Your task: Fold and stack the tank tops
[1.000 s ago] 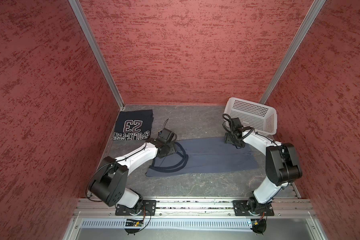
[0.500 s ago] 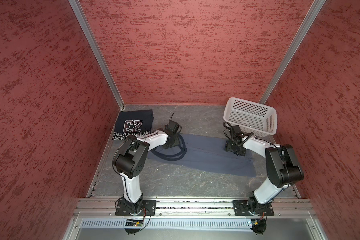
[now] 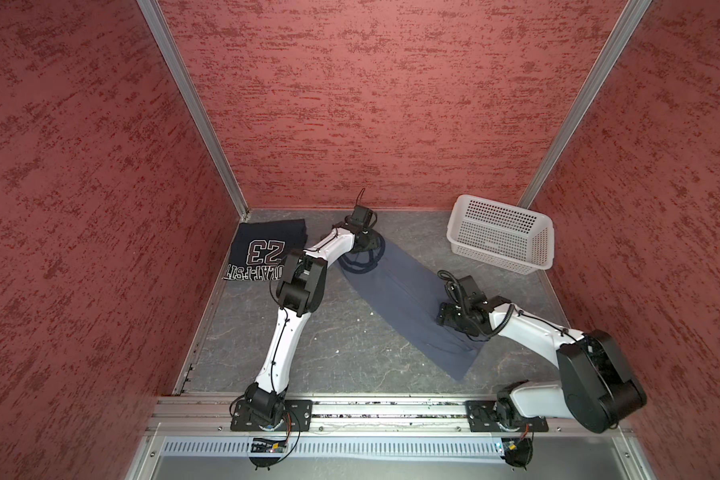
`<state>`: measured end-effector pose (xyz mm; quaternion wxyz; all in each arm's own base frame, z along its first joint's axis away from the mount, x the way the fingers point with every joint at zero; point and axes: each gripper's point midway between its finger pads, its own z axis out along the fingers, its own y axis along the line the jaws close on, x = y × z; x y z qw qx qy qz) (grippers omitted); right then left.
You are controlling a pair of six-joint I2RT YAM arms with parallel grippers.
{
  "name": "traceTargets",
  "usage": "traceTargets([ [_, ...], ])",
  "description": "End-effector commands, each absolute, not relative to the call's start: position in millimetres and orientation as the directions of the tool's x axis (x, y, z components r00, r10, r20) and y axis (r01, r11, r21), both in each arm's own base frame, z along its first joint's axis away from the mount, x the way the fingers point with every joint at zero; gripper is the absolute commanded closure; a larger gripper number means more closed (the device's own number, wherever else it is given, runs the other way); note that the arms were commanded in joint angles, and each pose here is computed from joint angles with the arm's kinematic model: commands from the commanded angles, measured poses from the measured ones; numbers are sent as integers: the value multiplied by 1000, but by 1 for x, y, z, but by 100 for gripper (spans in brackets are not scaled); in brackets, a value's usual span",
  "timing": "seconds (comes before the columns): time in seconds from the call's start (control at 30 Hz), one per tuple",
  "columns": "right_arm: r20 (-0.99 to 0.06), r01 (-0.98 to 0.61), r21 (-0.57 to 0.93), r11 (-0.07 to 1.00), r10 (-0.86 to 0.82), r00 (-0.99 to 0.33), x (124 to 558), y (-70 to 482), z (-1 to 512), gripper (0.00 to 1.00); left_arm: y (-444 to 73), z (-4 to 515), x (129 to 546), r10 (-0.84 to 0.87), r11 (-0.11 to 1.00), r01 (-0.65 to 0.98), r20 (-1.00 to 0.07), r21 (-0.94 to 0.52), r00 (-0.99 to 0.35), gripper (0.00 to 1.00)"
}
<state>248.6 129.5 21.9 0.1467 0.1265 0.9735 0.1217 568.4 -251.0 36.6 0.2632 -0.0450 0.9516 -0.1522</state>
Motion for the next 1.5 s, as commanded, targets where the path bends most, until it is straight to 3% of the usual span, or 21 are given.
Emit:
traceTargets([
  [0.0,-2,269,305,913,283,-959,180,164,-11,18,-246,8,565,-105,954,23,-403,-299,-909,35],
  [0.23,-29,78,353,932,95,-995,152,239,20,18,-261,38,581,-63,933,107,-451,-343,-890,34],
  [0.37,-134,9,314,949,54,-990,166,239,45,18,-270,85,570,-35,929,149,-481,-338,-876,32],
  [0.5,-297,-37,153,987,10,-955,199,204,63,18,-261,120,538,-32,951,111,-453,-287,-891,31],
  [0.7,-365,-72,31,997,-56,-929,236,183,63,19,-248,105,465,-129,950,-12,-360,-311,-924,32],
  [0.97,-306,-144,32,989,-127,-943,233,201,42,21,-252,64,427,-167,934,-55,-295,-354,-941,36],
  [1.27,-210,-209,56,976,-194,-958,191,227,18,22,-261,30,446,-92,952,6,-303,-307,-949,36],
  [1.47,-173,-232,169,958,-203,-964,159,263,19,23,-293,2,459,-17,911,96,-269,-401,-963,39],
])
